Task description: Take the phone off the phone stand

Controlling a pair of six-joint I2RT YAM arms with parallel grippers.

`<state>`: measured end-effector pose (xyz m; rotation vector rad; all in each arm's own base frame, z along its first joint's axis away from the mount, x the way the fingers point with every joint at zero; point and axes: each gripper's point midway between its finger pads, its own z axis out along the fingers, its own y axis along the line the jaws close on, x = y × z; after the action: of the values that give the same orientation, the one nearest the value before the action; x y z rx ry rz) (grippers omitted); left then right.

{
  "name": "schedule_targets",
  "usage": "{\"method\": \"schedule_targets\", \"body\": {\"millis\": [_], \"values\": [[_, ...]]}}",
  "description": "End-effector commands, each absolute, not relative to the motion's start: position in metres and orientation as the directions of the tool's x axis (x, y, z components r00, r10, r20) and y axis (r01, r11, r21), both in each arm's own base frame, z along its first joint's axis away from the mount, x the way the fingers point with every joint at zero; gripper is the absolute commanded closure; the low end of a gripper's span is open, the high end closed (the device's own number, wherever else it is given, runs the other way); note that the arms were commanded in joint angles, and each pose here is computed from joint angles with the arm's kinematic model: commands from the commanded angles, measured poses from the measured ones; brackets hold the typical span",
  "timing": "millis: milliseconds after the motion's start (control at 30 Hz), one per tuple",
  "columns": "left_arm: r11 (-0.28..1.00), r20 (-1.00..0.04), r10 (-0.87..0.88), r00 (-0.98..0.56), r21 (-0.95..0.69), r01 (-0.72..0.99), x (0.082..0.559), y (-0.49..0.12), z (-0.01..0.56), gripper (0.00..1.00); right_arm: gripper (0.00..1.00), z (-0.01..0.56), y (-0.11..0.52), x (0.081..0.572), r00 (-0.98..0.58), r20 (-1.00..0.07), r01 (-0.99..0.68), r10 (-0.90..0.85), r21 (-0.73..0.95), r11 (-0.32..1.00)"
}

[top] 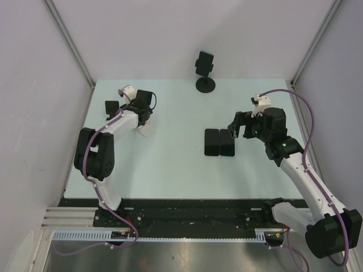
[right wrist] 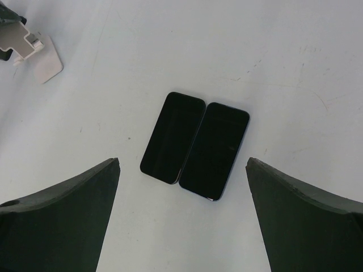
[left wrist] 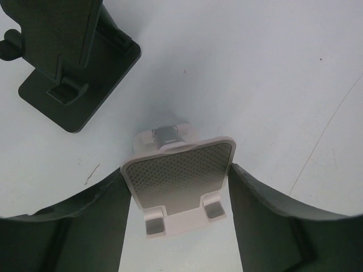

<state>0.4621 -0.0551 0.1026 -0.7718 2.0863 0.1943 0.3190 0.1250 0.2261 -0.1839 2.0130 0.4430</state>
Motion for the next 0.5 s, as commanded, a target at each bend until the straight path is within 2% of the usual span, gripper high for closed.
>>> {"method": "schedule_targets", "body": {"millis": [0,67,167,300,400,467], "values": [[0.802,-0.814,-0.438,-0.382,-0.162,-0.575,0.474,-0.058,0.128,0.38,0.00,0.239,0.130,0.323,-0.414,-0.909,-0.360,0.051,0.215,0.908],[0.814,-0.825,-0.410,-0.389,-0.140,-0.563,0.475,-0.055,0.133,0.47,0.00,0.239,0.133,0.324,-0.412,-0.910,-0.372,0.052,0.220,0.902],[0.853,-0.838,-0.337,-0.429,-0.079,-0.515,0.481,-0.050,0.142,0.54,0.00,0.239,0.137,0.325,-0.410,-0.911,-0.391,0.047,0.222,0.893],[0.928,-0.839,-0.186,-0.512,0.021,-0.372,0.493,-0.041,0.147,0.59,0.00,0.239,0.139,0.325,-0.404,-0.914,-0.412,0.031,0.212,0.886],[0.964,-0.852,-0.064,-0.520,0.081,-0.252,0.501,-0.034,0.155,0.60,0.00,0.241,0.141,0.324,-0.397,-0.918,-0.426,0.024,0.207,0.881],[0.990,-0.848,-0.033,-0.529,0.046,-0.136,0.503,-0.044,0.154,0.60,0.00,0.240,0.141,0.324,-0.396,-0.918,-0.433,0.015,0.201,0.879]]}}
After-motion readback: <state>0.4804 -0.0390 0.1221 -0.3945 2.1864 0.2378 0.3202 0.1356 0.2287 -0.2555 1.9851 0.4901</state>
